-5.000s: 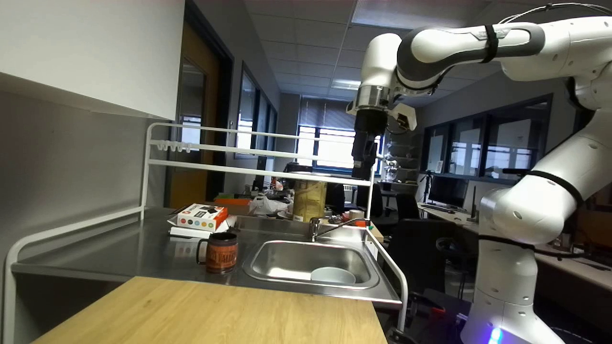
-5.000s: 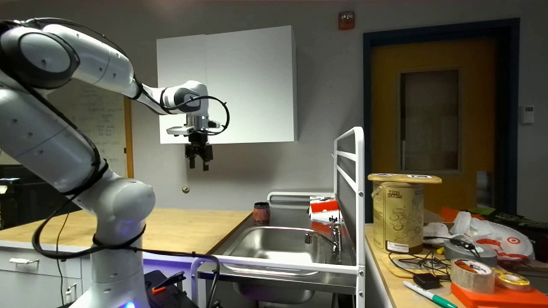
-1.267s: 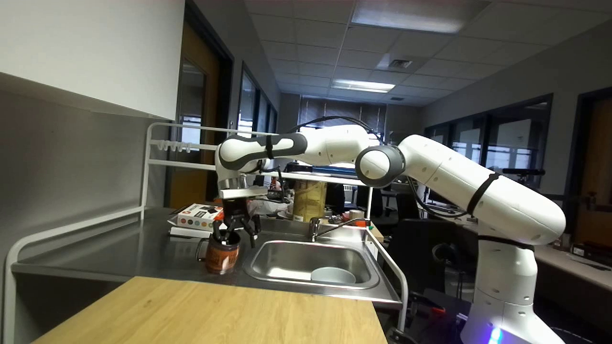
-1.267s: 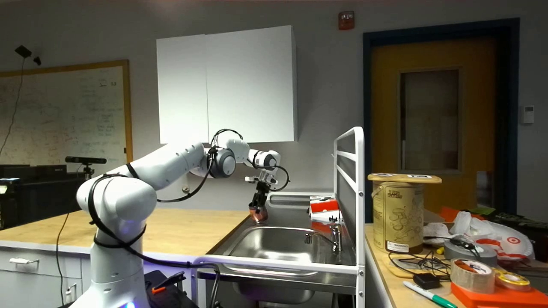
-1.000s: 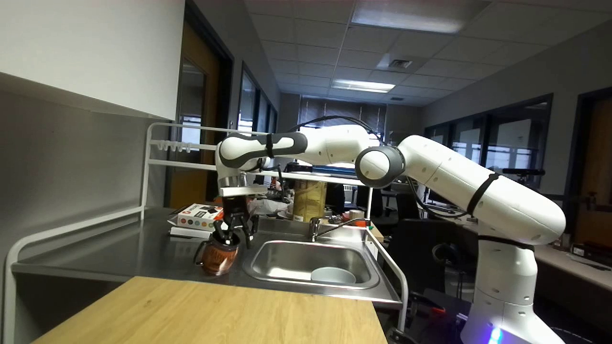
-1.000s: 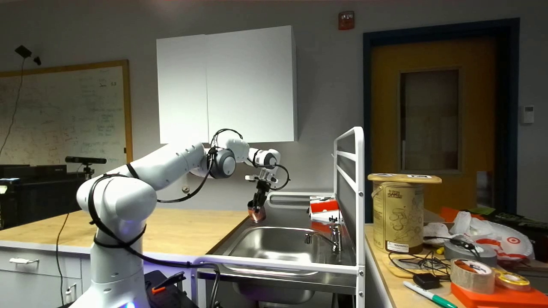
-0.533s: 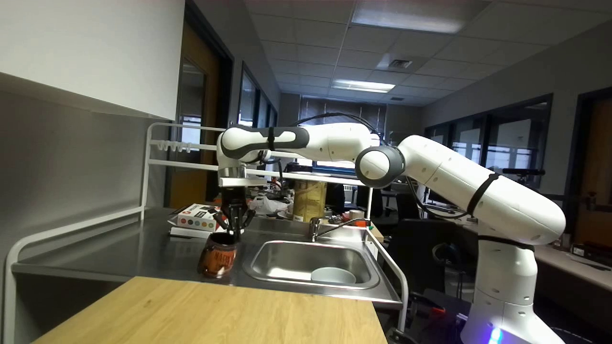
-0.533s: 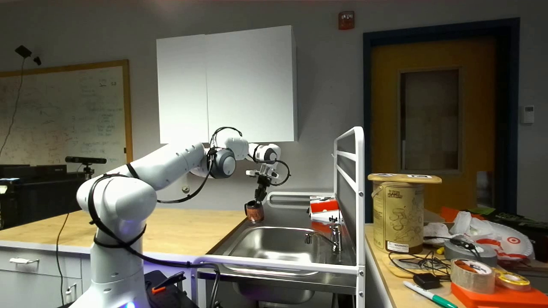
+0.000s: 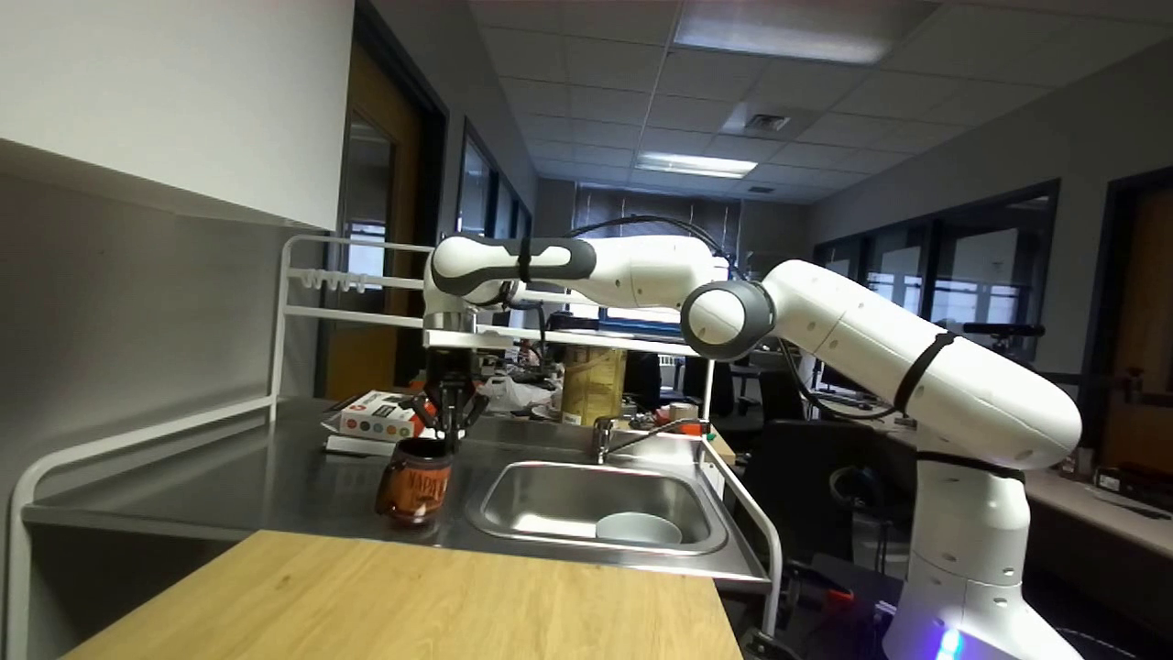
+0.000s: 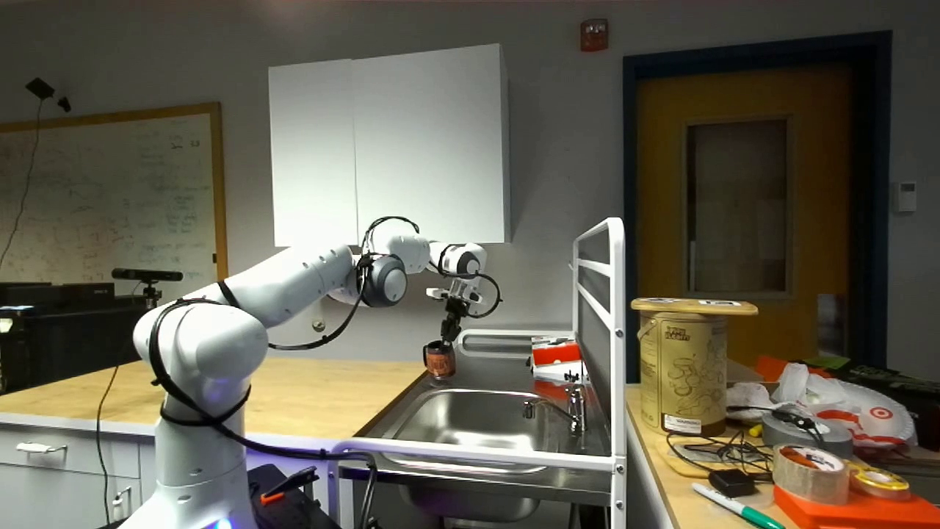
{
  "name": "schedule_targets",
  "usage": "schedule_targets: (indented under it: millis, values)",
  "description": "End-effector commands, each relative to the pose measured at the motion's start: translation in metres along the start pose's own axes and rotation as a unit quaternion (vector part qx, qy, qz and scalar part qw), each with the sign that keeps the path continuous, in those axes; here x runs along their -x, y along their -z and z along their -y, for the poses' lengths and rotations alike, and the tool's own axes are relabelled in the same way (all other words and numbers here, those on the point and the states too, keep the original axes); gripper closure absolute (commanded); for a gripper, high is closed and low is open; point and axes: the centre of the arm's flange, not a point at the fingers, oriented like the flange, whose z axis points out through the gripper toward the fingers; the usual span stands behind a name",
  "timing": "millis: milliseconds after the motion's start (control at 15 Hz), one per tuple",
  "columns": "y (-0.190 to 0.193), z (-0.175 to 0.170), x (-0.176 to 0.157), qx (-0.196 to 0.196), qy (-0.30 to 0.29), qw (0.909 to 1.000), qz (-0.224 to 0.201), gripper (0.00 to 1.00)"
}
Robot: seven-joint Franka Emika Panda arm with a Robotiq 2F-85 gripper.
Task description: Put the cup in the sink
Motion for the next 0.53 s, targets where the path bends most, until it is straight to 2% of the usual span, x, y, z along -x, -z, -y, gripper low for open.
schedule_targets:
  millis: [0, 133, 467]
  values:
    - [0.047, 0.01, -0.018, -0.043, -0.019, 0.9989, -0.008, 0.93]
    - [0.062, -0.009, -0.021, -0.058, -0.038, 0.9974, -0.02, 0.93]
    - [0.091, -0.087, -0.018, -0.082, -0.11, 0.99, -0.034, 0.93]
